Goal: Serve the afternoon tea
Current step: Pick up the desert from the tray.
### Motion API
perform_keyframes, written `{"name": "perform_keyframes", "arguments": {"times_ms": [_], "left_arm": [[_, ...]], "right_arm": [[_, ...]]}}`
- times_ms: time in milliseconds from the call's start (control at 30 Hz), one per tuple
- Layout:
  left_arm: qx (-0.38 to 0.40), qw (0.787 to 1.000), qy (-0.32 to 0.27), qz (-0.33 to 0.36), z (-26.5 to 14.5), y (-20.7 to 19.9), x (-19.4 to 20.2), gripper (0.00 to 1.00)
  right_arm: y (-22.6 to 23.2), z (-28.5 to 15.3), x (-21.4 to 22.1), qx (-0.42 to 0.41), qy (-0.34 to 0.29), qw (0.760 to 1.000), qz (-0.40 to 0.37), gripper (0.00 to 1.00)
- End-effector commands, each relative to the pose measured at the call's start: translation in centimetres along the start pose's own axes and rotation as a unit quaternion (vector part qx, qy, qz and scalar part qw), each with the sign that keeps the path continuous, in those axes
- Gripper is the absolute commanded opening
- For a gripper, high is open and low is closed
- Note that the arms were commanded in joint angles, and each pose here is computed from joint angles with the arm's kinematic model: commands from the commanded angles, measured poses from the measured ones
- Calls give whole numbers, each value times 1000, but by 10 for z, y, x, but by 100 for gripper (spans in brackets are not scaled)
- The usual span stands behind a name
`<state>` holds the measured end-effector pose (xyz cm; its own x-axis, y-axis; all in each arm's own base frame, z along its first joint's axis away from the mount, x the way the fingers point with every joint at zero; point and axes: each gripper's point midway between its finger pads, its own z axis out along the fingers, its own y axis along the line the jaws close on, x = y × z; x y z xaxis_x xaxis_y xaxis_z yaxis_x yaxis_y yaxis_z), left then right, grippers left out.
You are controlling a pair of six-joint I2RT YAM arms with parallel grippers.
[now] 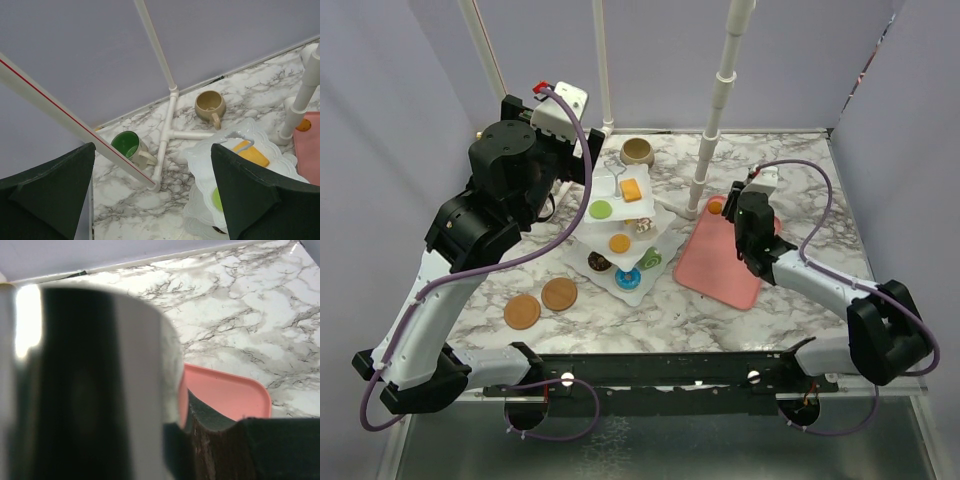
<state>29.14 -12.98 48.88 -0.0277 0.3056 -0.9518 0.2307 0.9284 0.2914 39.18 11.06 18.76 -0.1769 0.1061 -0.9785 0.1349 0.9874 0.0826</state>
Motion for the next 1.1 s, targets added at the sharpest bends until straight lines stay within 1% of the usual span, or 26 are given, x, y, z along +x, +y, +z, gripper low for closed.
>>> {"name": "perform_keyframes", "arguments": {"times_ms": [0, 167, 433, 700, 867, 1067], "left_arm": [[8, 1000, -4, 2, 0, -1, -4, 99], [9, 1000, -2, 3, 2, -3, -2, 99], [7, 1000, 3, 5, 5, -4, 0, 99], [8, 1000, 3, 3, 6, -5, 0, 99], [7, 1000, 0, 1, 5, -4, -2, 99], [10, 1000, -1, -2, 6, -5, -4, 99]], "right_arm": [[4, 20, -4, -4, -25, 999, 23, 42], [10, 38, 14, -15, -11, 1000, 19, 46], [20, 60, 20, -33, -20, 999, 27, 54], [17, 71, 37, -25, -5, 1000, 14, 55], [10, 71, 51, -16, 11, 1000, 2, 55], [6, 72, 57, -14, 16, 1000, -7, 55]]}}
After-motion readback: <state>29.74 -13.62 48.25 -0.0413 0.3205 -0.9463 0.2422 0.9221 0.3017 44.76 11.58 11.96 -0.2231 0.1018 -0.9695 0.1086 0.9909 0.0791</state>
